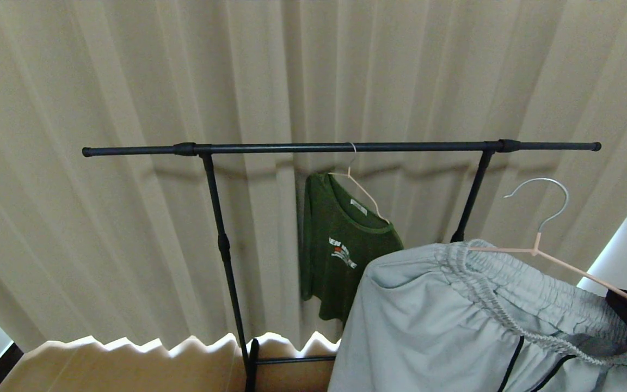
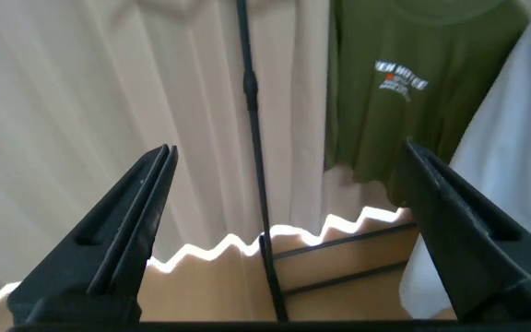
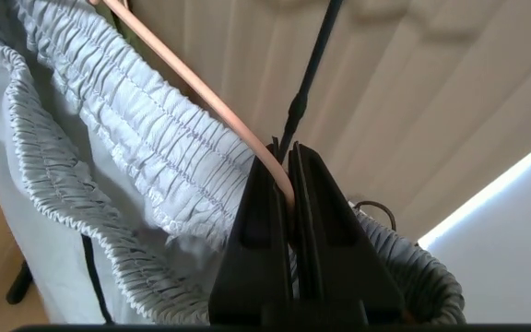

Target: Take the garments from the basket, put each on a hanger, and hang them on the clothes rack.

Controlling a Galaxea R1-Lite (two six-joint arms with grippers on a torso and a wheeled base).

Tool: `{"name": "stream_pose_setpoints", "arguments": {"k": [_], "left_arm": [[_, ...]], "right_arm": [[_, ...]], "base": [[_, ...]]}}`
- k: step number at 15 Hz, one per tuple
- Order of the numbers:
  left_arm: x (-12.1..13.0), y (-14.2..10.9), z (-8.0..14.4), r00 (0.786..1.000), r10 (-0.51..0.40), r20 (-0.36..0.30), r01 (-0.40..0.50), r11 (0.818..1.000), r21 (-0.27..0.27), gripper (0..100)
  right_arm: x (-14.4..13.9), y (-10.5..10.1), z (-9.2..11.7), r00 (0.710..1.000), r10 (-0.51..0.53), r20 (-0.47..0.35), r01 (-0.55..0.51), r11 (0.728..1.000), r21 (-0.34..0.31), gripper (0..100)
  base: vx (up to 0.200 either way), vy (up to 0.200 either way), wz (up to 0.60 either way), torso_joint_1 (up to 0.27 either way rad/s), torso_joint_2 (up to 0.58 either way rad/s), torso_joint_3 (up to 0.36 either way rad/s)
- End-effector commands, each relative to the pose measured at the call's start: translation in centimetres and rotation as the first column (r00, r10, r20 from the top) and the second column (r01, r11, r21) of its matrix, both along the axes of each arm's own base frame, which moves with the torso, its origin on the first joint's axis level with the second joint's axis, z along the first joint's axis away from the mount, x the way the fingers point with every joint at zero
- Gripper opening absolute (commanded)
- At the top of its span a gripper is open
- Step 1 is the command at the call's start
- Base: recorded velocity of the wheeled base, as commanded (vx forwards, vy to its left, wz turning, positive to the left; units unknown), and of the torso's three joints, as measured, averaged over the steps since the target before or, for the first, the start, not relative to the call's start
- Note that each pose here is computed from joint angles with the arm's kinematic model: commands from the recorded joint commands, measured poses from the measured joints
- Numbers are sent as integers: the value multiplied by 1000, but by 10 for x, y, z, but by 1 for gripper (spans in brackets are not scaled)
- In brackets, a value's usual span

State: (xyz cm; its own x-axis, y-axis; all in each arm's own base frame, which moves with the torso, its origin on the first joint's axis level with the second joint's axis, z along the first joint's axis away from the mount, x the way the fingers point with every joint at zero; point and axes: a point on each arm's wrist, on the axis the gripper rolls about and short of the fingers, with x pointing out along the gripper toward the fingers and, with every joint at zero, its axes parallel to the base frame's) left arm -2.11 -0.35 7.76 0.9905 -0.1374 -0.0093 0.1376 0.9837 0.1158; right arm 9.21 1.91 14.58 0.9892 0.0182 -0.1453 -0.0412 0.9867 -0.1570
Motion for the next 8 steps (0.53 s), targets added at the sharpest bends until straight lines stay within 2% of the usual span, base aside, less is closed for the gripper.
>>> {"name": "stream_pose_setpoints", "arguments": {"k": [1,8], "left_arm": [[-1,0,0,1000,0,12,0,1000,-1,100],[-1,0,0,1000,1,13,-1,1000,2,100]], "right_arm": [[1,0,-1,1000,1,-10,-1,1000,-4,0],[-1,0,2,1000,1,10,-1,1000,2,0]], "base": [[0,-200,0,7,-2,2],[0,-200,0,4,3,3]]}}
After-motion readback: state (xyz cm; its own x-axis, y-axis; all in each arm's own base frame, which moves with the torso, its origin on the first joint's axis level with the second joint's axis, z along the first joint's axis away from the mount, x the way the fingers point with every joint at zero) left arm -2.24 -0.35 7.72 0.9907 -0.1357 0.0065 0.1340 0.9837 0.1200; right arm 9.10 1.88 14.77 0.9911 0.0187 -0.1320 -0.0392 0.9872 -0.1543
